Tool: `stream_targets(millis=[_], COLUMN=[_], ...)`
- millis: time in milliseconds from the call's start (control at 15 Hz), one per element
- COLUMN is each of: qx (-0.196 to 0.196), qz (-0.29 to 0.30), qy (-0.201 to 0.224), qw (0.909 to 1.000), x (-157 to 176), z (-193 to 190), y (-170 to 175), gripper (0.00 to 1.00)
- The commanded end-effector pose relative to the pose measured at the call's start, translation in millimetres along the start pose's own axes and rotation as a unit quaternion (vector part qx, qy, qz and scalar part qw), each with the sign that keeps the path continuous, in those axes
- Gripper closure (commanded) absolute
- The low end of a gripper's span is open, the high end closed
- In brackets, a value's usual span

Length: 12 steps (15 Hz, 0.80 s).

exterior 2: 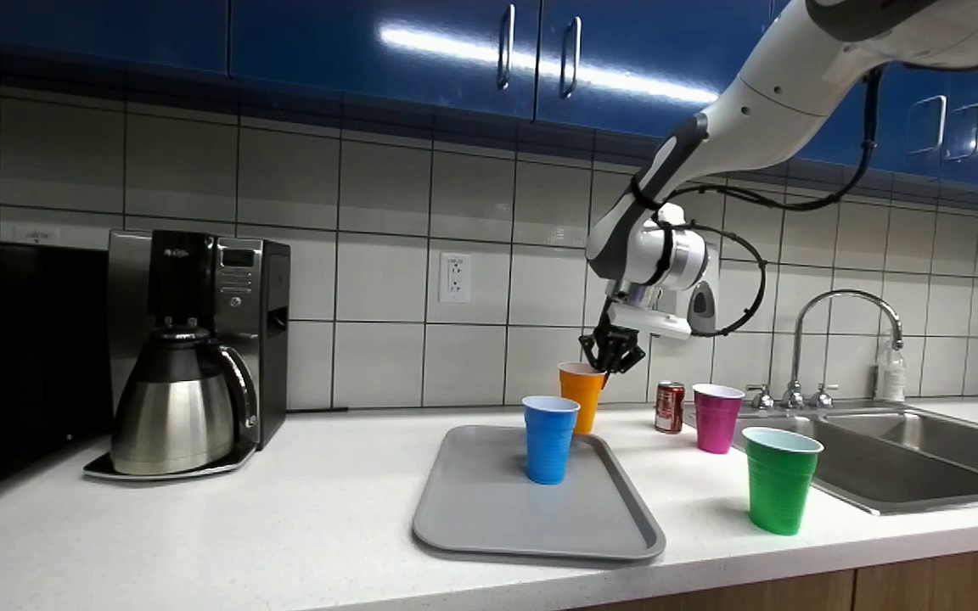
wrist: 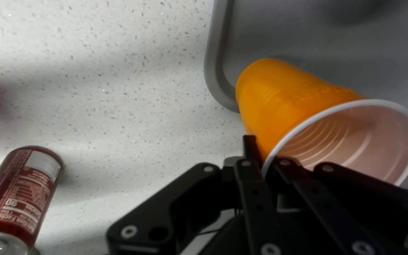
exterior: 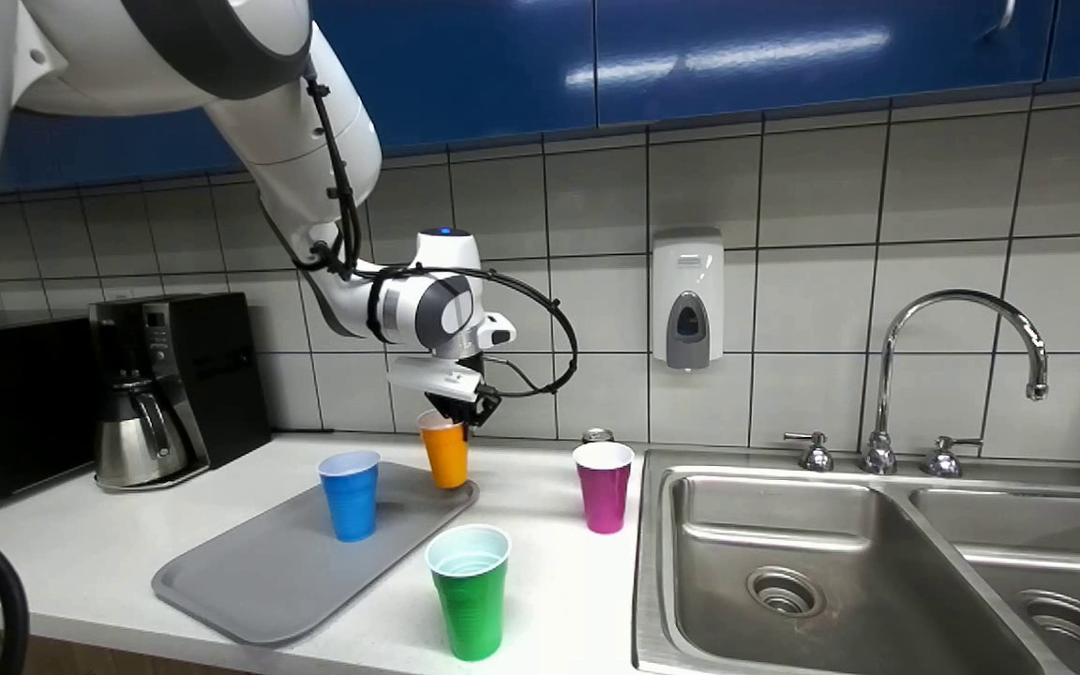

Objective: Remove the cups from the tray.

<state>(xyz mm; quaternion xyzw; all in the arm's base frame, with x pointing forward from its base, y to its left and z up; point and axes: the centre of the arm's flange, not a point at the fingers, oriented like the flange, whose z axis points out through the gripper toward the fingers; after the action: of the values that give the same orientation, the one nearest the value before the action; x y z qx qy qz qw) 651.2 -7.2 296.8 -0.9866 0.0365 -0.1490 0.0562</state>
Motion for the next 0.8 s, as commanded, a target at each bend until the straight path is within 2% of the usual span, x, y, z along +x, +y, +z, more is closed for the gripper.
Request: stream_targets(millis=[0,733], qx=[0.006,-0.019], qz=[0.003,0.033], qy=[0.010,0.018], qw=[0.9999,0.9991], x=[3,5], z=[-21,-28], y=[17,68], gripper=[0.99,0.99])
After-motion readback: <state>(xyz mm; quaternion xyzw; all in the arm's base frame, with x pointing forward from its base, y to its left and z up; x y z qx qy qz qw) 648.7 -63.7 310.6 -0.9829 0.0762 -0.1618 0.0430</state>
